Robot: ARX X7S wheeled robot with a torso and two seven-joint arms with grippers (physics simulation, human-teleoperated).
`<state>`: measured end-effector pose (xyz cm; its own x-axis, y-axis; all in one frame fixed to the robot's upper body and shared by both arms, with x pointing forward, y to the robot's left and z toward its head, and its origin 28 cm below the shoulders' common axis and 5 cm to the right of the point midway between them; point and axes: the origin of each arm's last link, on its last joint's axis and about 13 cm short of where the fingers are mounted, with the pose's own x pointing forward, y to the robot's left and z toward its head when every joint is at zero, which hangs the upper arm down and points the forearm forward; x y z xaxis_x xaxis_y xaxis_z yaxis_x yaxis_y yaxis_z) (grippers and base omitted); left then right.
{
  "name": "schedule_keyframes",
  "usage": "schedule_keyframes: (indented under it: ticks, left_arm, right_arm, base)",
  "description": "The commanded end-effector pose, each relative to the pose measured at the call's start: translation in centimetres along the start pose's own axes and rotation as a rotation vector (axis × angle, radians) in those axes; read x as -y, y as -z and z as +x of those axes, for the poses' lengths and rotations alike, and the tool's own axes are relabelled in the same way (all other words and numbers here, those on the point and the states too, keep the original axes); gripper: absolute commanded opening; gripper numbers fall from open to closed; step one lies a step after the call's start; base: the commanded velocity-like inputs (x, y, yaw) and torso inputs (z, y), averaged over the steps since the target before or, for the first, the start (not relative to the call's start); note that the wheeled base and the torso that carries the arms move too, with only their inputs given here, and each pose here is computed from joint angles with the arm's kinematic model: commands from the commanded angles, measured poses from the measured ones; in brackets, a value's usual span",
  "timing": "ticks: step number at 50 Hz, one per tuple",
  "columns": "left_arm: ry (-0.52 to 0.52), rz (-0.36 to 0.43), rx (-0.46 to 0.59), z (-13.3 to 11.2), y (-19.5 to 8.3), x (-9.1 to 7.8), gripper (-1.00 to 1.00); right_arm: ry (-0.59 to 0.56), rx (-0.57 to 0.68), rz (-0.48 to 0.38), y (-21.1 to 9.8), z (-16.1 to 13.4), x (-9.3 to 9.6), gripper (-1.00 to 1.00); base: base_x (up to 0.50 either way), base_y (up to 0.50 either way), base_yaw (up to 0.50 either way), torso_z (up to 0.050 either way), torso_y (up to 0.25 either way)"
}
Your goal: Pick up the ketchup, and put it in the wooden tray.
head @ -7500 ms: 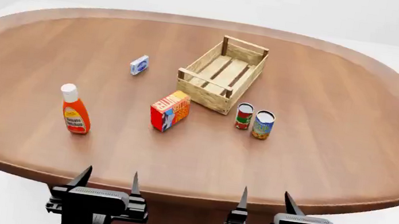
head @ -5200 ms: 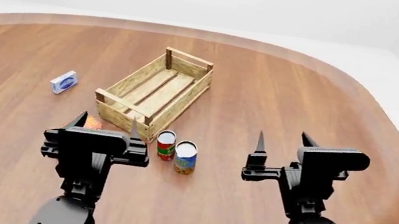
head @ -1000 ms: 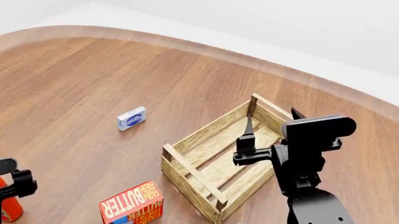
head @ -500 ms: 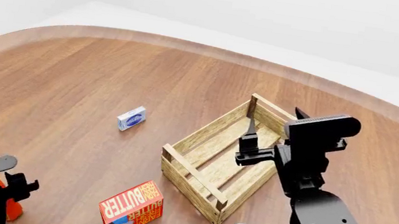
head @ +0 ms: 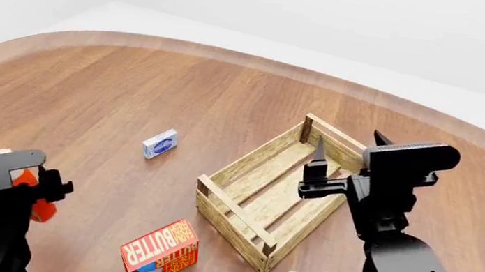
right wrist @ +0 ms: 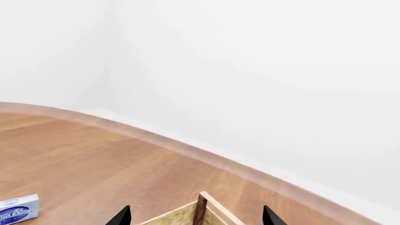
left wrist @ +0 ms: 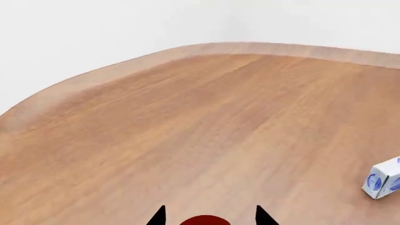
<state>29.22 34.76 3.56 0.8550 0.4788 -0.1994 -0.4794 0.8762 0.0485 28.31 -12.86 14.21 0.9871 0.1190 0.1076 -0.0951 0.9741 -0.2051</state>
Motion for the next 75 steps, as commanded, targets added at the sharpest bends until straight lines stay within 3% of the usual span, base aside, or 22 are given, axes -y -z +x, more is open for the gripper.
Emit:
schedule_keyframes:
  ticks: [1,12,19,27,37,52,59,75]
  left_arm:
    - [0.195,0.049,0.152,0.5,-7.1,4.3,-1.00]
    - [0.411,0.113,0.232,0.9,-12.1,10.1,-1.00]
    - [0.566,0.119,0.250,0.7,-14.6,14.8,-1.00]
    - [0.679,0.101,0.250,0.6,-16.0,18.9,-1.00]
    - [0.786,0.097,0.251,-0.7,-16.1,22.3,-1.00]
    - [0.913,0.123,0.249,-3.8,-15.4,25.5,-1.00]
    - [0.928,0.093,0.236,-4.6,-15.1,26.0,-1.00]
    - [0.941,0.106,0.236,-5.7,-15.0,26.7,-1.00]
  right_arm:
    - [0.041,0.027,0.015,-0.6,0.1,1.2,1.00]
    - [0.102,0.037,0.022,-1.3,-0.2,2.9,1.00]
    - [0.147,0.031,0.023,-1.6,-0.5,4.1,1.00]
    - [0.185,0.017,0.022,-1.3,-1.1,5.1,1.00]
    - [0.225,0.010,0.012,-1.4,-1.9,6.2,1.00]
    - [0.295,-0.001,0.027,-0.7,-3.7,8.1,1.00]
    - [0.311,-0.004,0.041,-0.3,-4.8,8.4,1.00]
    - [0.353,-0.006,0.057,0.2,-6.1,9.8,1.00]
  base:
    - [0.00,0.00,0.00,0.000,0.000]
    - [0.00,0.00,0.00,0.000,0.001]
    - [0.00,0.00,0.00,0.000,0.000]
    - [0.00,0.00,0.00,0.000,0.000]
    - [0.00,0.00,0.00,0.000,0.001]
    - [0.00,0.00,0.00,0.000,0.000]
    - [0.00,0.00,0.00,0.000,0.000]
    - [0.00,0.00,0.00,0.000,0.001]
